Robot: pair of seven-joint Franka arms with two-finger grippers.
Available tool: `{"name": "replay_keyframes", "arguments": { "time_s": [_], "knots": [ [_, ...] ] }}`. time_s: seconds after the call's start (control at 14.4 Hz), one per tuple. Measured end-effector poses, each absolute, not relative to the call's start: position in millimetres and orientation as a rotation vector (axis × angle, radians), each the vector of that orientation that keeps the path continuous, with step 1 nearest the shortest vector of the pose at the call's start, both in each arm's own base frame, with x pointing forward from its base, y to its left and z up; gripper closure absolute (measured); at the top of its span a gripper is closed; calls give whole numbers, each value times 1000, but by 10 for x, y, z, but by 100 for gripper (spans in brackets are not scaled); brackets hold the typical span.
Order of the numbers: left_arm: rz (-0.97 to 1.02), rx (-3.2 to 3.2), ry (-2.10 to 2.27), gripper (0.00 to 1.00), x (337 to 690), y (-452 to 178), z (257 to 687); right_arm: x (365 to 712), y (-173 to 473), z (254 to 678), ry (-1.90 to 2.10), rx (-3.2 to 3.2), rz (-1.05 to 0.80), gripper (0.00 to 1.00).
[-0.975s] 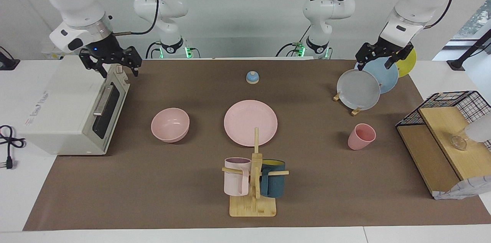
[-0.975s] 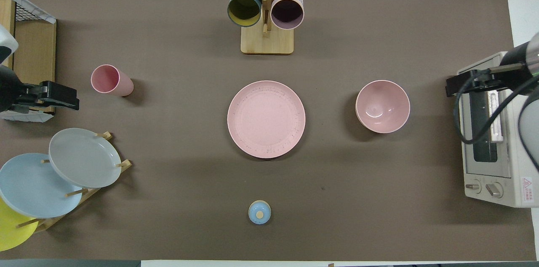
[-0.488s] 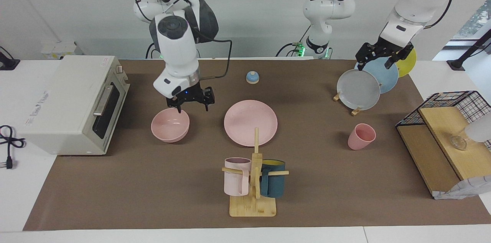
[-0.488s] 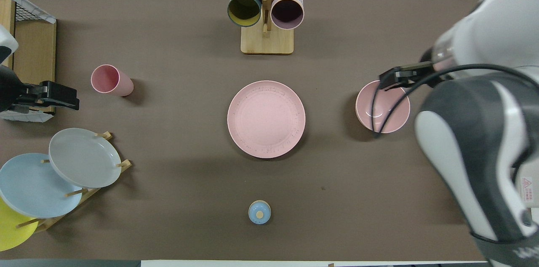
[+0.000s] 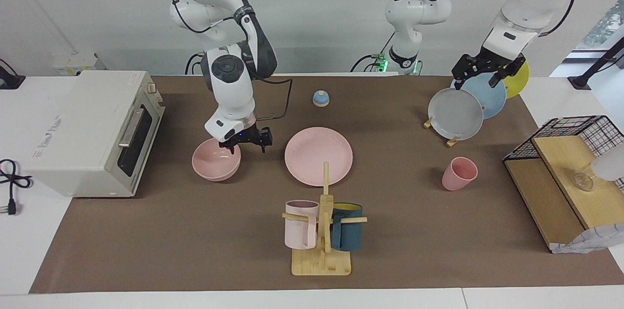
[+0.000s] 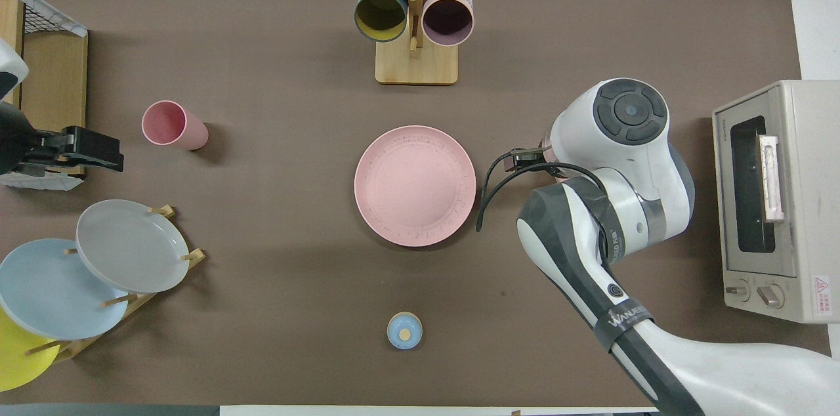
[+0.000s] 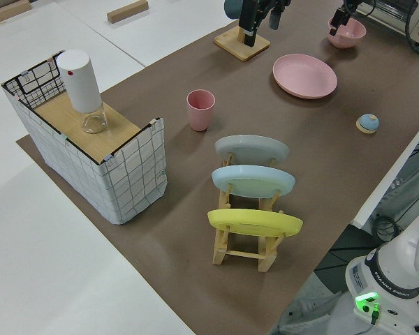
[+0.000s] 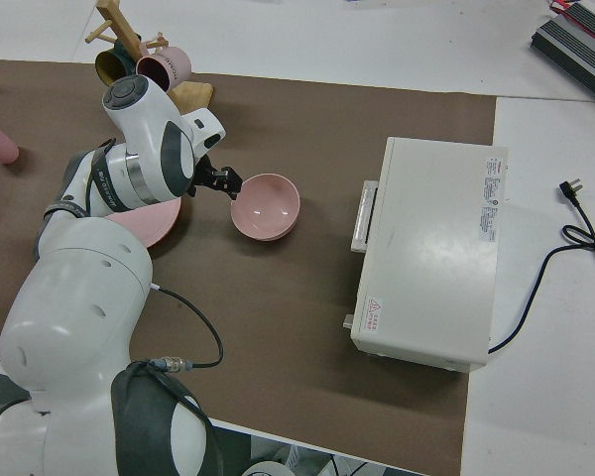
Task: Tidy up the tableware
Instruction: 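Grasp the pink bowl with the right gripper and lift it, then carry the pink bowl with the right gripper over the pink plate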
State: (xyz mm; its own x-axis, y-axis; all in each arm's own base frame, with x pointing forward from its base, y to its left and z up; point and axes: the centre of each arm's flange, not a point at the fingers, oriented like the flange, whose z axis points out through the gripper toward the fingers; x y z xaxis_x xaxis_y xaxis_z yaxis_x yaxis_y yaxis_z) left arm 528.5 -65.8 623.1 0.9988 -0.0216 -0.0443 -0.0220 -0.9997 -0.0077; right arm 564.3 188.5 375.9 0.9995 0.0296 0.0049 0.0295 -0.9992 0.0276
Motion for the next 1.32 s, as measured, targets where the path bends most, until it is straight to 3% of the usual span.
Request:
{"name": "replay_keyframes", "arguments": {
  "time_s": [0.28,0.35,0.42,0.56,0.63,0.77,0.84,0.98,1.04,1.11,1.25,1.32],
  "knots": [
    [69,-3132,34,0,5285,-658,6231,5624,1568,3521,77,3108,-7,0],
    [69,-3132,34,0,5285,-658,6231,5623,1535,3499,81,3107,-11,7],
    [69,-3132,34,0,5285,-658,6231,5612,1542,3483,89,3106,-16,7],
    [69,-3132,34,0,5285,-658,6231,5589,1564,3415,117,3101,-36,23],
    [69,-3132,34,0,5285,-658,6231,5588,1571,3377,126,3100,-43,23],
    [70,-3132,34,0,5285,-658,6231,5594,1582,3317,130,3098,-48,37],
    [70,-3132,34,0,5285,-658,6231,5594,1583,3300,131,3097,-52,38],
    [70,-3132,34,0,5285,-658,6231,5593,1585,3294,132,3097,-53,57],
    [70,-3132,33,0,5285,-658,6231,5593,1586,3294,134,3096,-53,58],
    [70,-3132,33,0,5285,-658,6231,5593,1586,3293,134,3096,-53,68],
    [70,-3132,33,0,5285,-658,6231,5593,1585,3283,143,3091,-54,74],
    [70,-3132,33,0,5285,-658,6231,5593,1588,3280,159,3079,-50,88]
  ]
}}
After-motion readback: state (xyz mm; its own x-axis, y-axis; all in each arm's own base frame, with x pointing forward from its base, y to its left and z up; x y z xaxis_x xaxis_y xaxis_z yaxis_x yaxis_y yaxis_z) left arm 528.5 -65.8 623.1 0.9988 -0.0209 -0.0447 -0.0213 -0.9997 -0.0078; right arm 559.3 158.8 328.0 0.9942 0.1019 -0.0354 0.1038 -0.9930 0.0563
